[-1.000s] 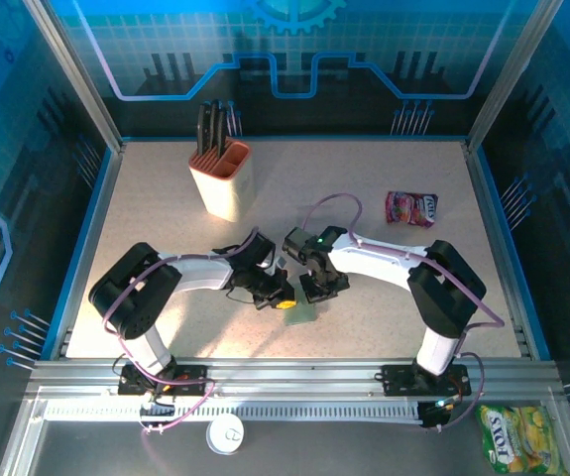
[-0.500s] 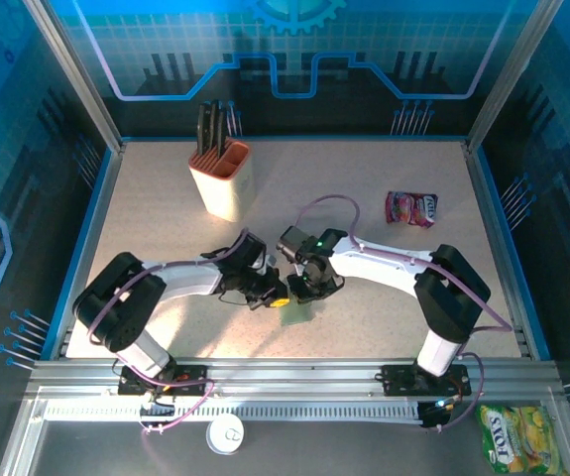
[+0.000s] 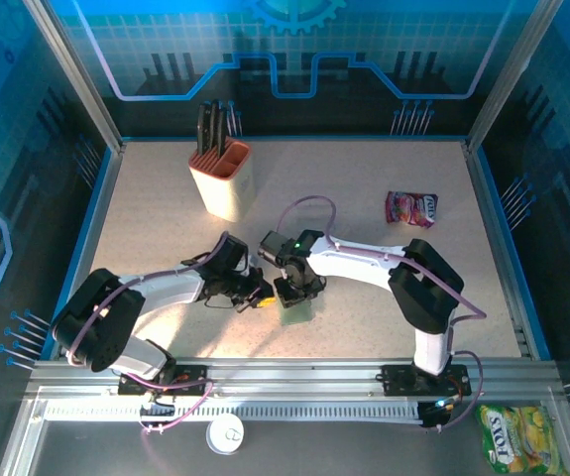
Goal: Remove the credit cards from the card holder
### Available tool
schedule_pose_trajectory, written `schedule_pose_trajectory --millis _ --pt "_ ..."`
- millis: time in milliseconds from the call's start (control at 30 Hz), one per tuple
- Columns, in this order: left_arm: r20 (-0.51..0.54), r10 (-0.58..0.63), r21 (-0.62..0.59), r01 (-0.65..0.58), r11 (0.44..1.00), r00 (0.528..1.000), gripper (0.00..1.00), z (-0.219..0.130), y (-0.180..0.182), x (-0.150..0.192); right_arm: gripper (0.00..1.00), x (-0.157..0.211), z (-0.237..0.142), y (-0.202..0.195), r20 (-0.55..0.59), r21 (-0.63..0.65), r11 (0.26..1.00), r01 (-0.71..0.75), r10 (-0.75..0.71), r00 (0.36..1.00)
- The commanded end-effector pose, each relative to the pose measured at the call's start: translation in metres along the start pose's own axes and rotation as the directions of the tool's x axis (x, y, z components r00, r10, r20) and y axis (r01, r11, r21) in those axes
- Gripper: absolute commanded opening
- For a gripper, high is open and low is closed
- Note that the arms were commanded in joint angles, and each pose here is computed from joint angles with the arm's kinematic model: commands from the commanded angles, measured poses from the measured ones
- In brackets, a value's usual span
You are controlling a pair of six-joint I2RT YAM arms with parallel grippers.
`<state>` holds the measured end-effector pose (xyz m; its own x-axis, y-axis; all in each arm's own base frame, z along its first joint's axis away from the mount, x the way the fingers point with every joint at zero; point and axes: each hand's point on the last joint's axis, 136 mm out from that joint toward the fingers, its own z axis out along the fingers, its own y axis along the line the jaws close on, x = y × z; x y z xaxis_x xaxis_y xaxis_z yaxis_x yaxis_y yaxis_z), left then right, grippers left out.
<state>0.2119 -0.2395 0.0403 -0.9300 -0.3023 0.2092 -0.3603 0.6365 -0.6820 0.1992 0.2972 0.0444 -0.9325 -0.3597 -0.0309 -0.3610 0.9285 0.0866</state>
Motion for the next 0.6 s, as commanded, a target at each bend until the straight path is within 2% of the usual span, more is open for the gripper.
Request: schedule_pose_trajectory --millis 0,233,500,567 --pt "-0.021 -0.042 0.014 0.042 0.999 0.999 0.04 -0.001 0.001 0.005 0.35 0.005 0.004 -0.01 -0.035 0.089 0.996 0.005 -0.002 0.999" --pt "-0.03 -0.046 0.039 0.047 0.998 0.999 0.04 0.001 -0.003 0.006 0.26 0.009 0.012 -0.017 -0.054 0.126 0.992 -0.001 0.008 0.999" --pt "-0.069 -0.03 0.051 0.033 0.998 0.997 0.03 0.018 -0.016 0.013 0.0 0.009 0.016 -0.019 -0.047 0.095 0.995 -0.023 0.028 0.998" --pt "-0.079 -0.026 0.056 0.03 0.998 0.997 0.03 0.023 -0.02 0.015 0.0 0.008 0.014 -0.018 -0.036 0.081 0.996 -0.028 0.031 0.999"
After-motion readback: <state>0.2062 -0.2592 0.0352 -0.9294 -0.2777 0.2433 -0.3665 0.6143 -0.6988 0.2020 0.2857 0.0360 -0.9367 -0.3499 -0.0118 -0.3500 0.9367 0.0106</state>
